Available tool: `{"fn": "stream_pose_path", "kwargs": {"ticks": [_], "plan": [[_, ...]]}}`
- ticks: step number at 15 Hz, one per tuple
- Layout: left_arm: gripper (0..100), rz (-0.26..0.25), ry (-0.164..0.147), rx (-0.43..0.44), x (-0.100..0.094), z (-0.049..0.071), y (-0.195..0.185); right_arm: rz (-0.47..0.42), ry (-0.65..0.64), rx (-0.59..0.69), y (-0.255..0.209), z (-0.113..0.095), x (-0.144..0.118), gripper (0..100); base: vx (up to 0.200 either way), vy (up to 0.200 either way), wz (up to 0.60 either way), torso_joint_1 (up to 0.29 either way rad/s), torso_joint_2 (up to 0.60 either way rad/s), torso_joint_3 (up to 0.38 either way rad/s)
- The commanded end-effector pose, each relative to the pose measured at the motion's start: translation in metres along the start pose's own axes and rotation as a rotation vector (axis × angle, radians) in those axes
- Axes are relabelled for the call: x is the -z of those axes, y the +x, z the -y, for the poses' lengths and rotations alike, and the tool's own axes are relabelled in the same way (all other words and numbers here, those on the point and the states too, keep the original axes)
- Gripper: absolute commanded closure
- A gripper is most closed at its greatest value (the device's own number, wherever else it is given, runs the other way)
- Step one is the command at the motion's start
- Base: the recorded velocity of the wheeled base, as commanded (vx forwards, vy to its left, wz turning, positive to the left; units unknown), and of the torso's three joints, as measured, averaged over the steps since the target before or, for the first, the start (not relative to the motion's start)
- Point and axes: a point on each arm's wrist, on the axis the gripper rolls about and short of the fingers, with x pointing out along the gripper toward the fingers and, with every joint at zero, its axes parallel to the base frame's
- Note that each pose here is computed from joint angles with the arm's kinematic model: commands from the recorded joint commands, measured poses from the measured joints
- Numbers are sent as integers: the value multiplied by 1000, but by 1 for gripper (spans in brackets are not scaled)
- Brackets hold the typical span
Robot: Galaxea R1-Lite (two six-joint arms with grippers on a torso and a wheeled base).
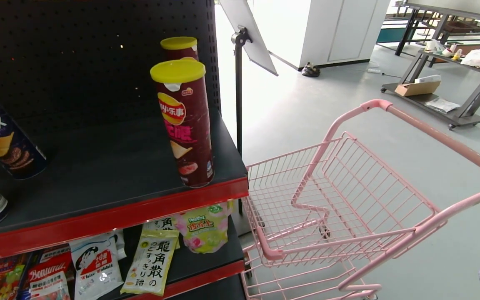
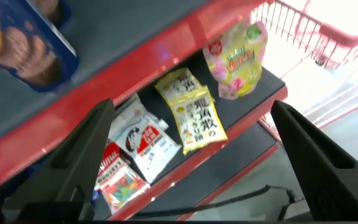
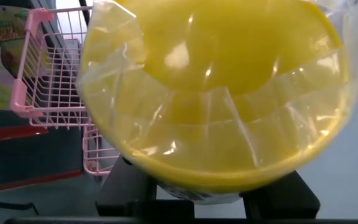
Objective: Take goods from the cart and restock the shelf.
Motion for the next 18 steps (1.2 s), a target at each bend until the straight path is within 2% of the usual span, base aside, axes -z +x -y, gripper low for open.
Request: {"fn": "stream_pose_path", "kwargs": {"ticks": [1,5,8,11,17,18], "plan": [[0,17,-3,-4,-2,-1,0,-5,-1,-1,1,0,0,100,0,0,0,193,-588,-388],[0,25,4,-6,-5,-1,2,-6,-1,-2,1,0,0,100,0,0,0,205,-527,-332],[0,25,35,-10,-6,-1,2,-6,-1,-2,1,0,0,100,0,0,0,167,-404,-250],[0,22,36,-16,-6,-1,2,-8,-1,-2,1,0,1,100,0,0,0,121,-294,-178],[0,24,35,-14,-5,-1,1,-4,-18,-12,5,1,-6,100,-200,0,0,14,-15,-12],[0,24,37,-14,-5,-1,1,-4,-18,-12,5,1,-6,100,0,0,0,0,0,0]]}}
